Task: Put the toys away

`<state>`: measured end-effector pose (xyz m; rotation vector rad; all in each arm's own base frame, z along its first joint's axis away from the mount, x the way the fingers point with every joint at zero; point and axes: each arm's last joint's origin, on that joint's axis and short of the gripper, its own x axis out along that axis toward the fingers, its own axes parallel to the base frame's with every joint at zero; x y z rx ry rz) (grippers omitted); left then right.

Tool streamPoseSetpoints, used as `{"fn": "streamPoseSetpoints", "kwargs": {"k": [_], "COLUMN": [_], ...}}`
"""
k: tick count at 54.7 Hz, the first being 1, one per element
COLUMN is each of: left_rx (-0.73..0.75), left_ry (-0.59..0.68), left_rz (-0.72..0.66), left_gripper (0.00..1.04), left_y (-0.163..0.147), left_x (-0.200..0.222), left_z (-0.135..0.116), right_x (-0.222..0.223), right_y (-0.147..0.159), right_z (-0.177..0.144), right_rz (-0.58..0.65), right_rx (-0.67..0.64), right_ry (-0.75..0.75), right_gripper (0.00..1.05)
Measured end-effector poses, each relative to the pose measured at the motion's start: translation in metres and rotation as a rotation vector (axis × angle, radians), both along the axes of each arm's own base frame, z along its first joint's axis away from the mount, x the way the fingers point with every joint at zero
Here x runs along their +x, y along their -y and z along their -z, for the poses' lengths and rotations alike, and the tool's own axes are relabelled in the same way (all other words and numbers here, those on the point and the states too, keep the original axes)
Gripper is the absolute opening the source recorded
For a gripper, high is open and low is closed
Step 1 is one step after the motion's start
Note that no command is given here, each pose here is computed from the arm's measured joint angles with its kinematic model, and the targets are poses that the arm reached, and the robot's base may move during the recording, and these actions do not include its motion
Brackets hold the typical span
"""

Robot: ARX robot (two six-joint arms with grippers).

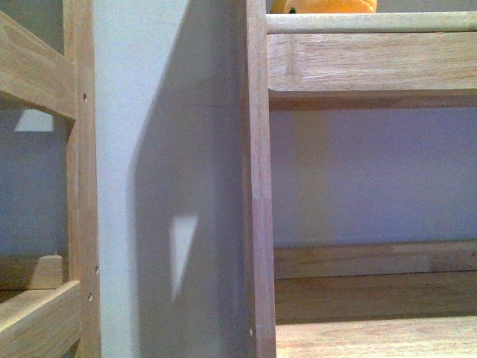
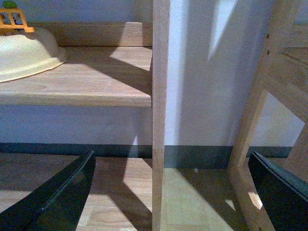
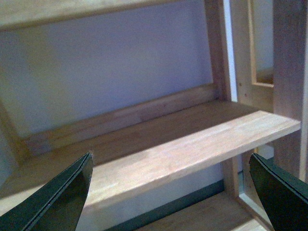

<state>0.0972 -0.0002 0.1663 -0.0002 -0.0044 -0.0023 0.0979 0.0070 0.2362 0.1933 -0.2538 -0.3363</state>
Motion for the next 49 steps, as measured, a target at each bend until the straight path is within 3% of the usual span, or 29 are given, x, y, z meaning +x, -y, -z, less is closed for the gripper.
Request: {"fn": "streamPoseSetpoints", "kwargs": {"k": [8,21,31,49], "left_rx": [0.000,0.000,0.000,0.000], "left_ry": [0.000,0.000,0.000,0.000], "left_rz": [0.000,0.000,0.000,0.000], "left_gripper": [0.98,0.98,0.98,0.98], "left_y": [0.000,0.000,0.000,0.000], "left_x": [0.000,0.000,0.000,0.000], "left_z": [0.000,0.000,0.000,0.000], "right_x": [0.001,0.001,0.001,0.000], "right_y": [0.003,0.012,0.007,0.007], "right_z": [0.041,0.055,0.061,0.069], "right_rz": [-0.049,-0.052,-0.339,-0.340], "right_rx": [-0.008,0.014,-0.140,-0.184], "right_ry": [-0.082,-0.152,-0.261,-0.252], "right_gripper": [0.98,0.98,0.73,0.26]}}
